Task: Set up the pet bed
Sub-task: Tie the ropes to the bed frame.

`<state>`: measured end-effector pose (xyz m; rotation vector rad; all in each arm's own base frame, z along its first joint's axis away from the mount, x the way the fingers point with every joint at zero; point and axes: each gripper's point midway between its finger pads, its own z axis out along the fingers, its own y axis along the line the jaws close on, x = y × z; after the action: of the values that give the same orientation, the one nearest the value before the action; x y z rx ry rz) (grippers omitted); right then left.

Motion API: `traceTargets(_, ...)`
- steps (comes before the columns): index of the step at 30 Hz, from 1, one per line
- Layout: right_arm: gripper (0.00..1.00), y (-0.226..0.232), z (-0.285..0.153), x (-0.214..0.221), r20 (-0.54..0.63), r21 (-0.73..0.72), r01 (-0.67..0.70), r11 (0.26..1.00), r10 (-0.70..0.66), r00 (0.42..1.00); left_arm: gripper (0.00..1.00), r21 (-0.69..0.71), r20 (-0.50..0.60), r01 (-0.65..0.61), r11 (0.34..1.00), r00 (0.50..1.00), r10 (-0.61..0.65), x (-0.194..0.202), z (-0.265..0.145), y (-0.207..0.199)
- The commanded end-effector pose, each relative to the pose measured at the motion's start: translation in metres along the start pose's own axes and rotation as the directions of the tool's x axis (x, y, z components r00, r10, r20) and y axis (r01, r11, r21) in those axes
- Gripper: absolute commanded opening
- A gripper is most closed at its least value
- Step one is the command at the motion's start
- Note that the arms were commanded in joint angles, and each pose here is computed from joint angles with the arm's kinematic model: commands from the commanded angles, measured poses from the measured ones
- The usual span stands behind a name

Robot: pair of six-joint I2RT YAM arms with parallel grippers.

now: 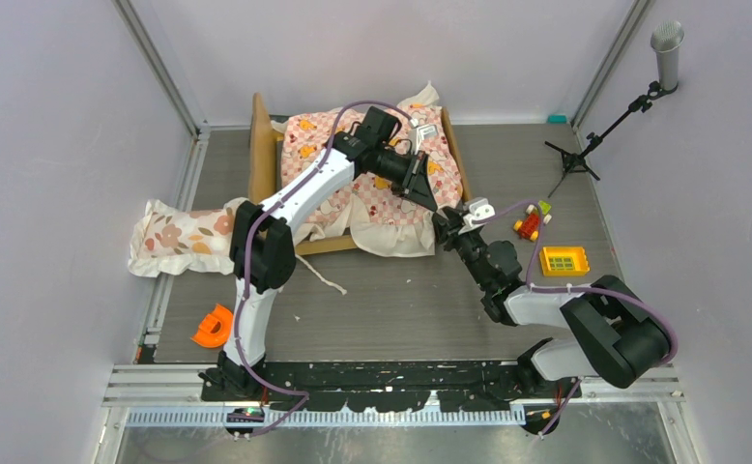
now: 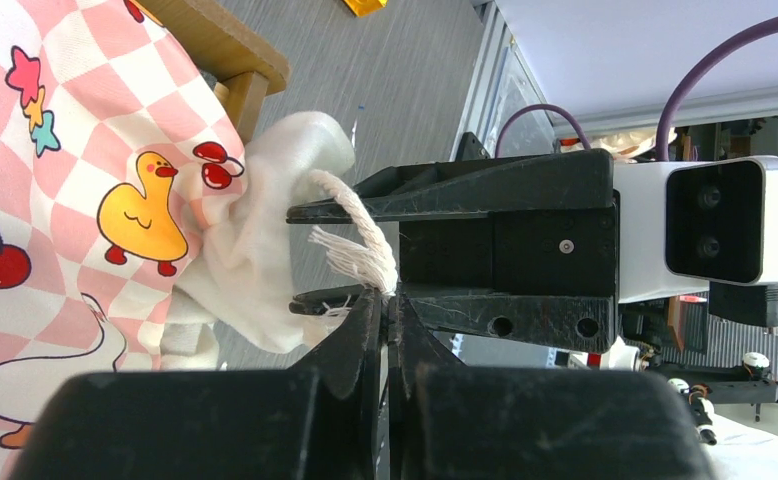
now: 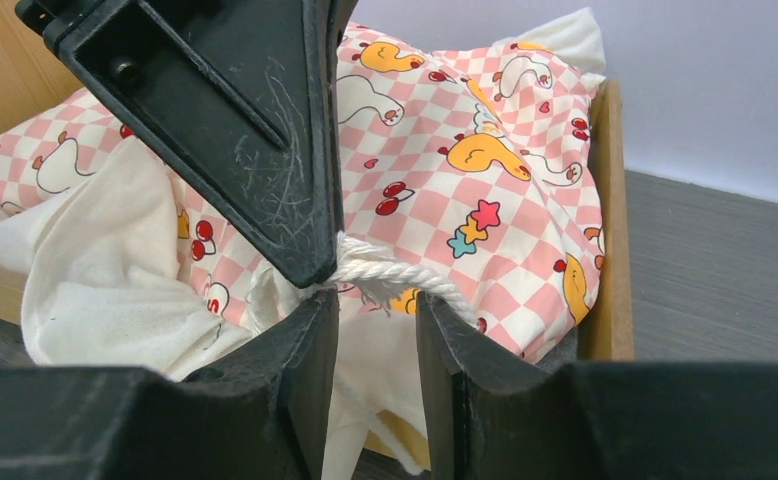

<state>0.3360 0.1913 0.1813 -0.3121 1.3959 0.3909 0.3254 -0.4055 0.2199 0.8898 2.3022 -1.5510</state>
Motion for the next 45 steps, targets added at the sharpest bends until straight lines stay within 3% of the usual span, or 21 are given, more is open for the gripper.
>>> traceTargets(1,0.4,0.006,0.003,-0.034,0.126,-0.04,0.048,0.998,-0.043,0.991,0.0,0.061,0.038,-0.058,0.997,0.998,0.055,-0.014,-0.016,-0.032)
traceTargets(11,0.31,0.013,0.001,-0.041,0.159,-0.081,0.095,0.992,-0.081,0.984,0.0,0.057,0.027,-0.046,0.997,0.999,0.044,-0.011,-0.014,-0.028)
traceTargets(20,0.35,0.024,-0.004,-0.05,0.197,-0.144,0.16,0.976,-0.13,0.972,0.0,0.055,0.024,-0.041,0.998,0.999,0.039,-0.011,-0.012,-0.025)
traceTargets(29,0.01,0.027,-0.008,-0.053,0.206,-0.16,0.155,0.975,-0.121,0.971,0.0,0.055,0.024,-0.039,0.998,0.999,0.037,-0.01,-0.012,-0.025)
traceTargets(35,0.01,0.014,-0.014,-0.042,0.132,-0.09,0.045,0.995,-0.033,0.991,0.0,0.067,0.023,-0.036,0.997,0.999,0.035,-0.012,-0.011,-0.026)
traceTargets(39,0.01,0.0,-0.02,-0.032,0.051,-0.002,-0.056,0.998,0.056,0.997,0.14,0.078,0.022,-0.04,0.996,0.999,0.039,-0.012,-0.01,-0.027)
traceTargets(45,0.01,-0.008,-0.026,-0.023,-0.041,0.049,-0.055,0.997,0.057,0.998,0.23,0.101,0.036,-0.046,0.994,0.998,0.043,-0.015,-0.01,-0.03)
